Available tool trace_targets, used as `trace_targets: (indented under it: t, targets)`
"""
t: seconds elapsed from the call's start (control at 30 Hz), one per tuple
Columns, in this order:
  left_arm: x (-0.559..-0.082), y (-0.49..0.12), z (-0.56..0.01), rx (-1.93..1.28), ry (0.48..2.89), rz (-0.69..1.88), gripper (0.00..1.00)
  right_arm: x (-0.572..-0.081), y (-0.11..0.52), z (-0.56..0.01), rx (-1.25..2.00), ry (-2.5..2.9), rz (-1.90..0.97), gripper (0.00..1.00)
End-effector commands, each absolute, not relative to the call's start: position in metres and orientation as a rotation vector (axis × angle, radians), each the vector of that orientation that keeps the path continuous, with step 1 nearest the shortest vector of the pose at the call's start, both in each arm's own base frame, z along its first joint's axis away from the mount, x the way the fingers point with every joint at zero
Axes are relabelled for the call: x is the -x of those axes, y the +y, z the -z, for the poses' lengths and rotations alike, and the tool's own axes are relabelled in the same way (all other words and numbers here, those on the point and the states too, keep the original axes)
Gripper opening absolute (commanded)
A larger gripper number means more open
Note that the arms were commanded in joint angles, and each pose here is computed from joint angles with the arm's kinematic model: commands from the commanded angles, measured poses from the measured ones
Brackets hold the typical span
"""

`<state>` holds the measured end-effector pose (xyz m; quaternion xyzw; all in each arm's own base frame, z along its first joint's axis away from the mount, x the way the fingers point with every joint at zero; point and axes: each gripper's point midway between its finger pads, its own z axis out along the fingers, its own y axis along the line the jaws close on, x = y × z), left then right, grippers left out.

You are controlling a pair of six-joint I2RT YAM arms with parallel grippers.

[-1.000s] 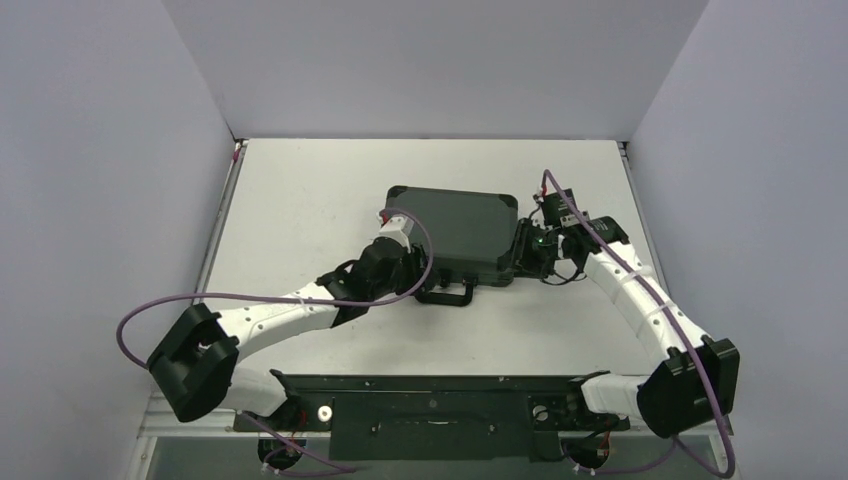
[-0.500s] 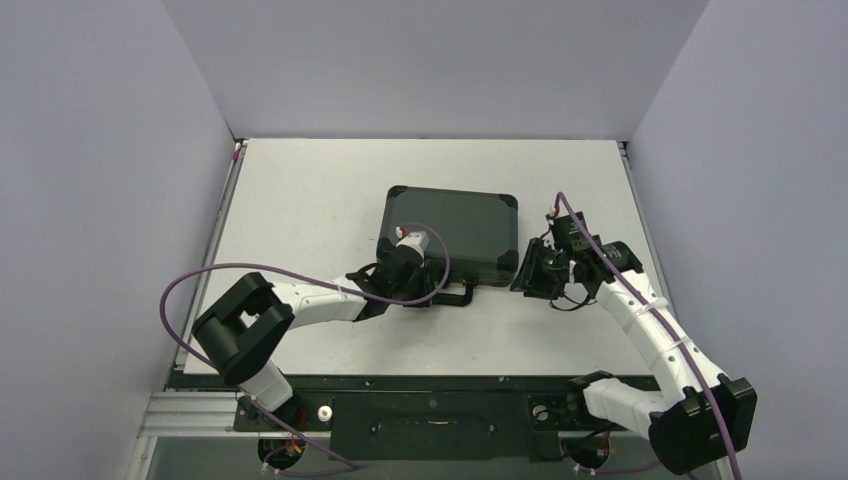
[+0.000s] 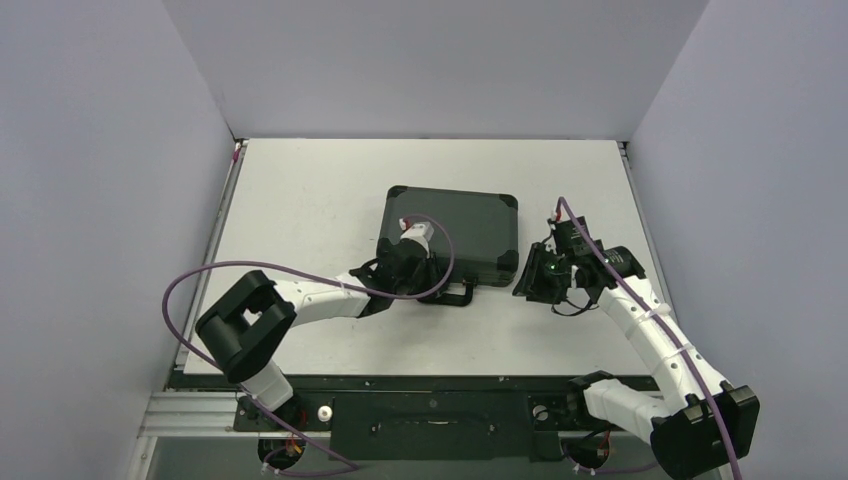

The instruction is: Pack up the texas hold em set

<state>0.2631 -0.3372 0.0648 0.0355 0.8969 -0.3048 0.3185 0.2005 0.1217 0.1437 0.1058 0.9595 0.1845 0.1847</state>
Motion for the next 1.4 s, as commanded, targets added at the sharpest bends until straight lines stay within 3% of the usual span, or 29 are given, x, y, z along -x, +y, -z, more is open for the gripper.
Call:
trace_targets:
  t: [0.0, 0.6, 1.03, 1.13, 1.37]
  targets:
    - [-0.279, -0.357, -0.080, -0.049, 2.303, 0.846, 0.17, -0.201, 0.114, -0.146, -0.267, 2.695, -0.477, 0.31]
    - [-0.288, -0.353, -0.062, 0.042, 2.336, 0.778, 0.15, -0.202, 0.114, -0.149, -0.221, 2.730, -0.469, 0.30]
    - [-0.269, -0.319, -0.180, -0.094, 2.154, 0.807, 0.27, -0.211, 0.115, -0.184, -0.290, 2.578, -0.523, 0.32]
    - [-0.264, -0.302, -0.212, -0.119, 2.076, 0.795, 0.35, -0.215, 0.120, -0.201, -0.275, 2.504, -0.577, 0.35]
    - [-0.252, -0.253, -0.258, -0.104, 1.912, 0.742, 0.73, -0.223, 0.126, -0.252, -0.225, 2.275, -0.681, 0.55]
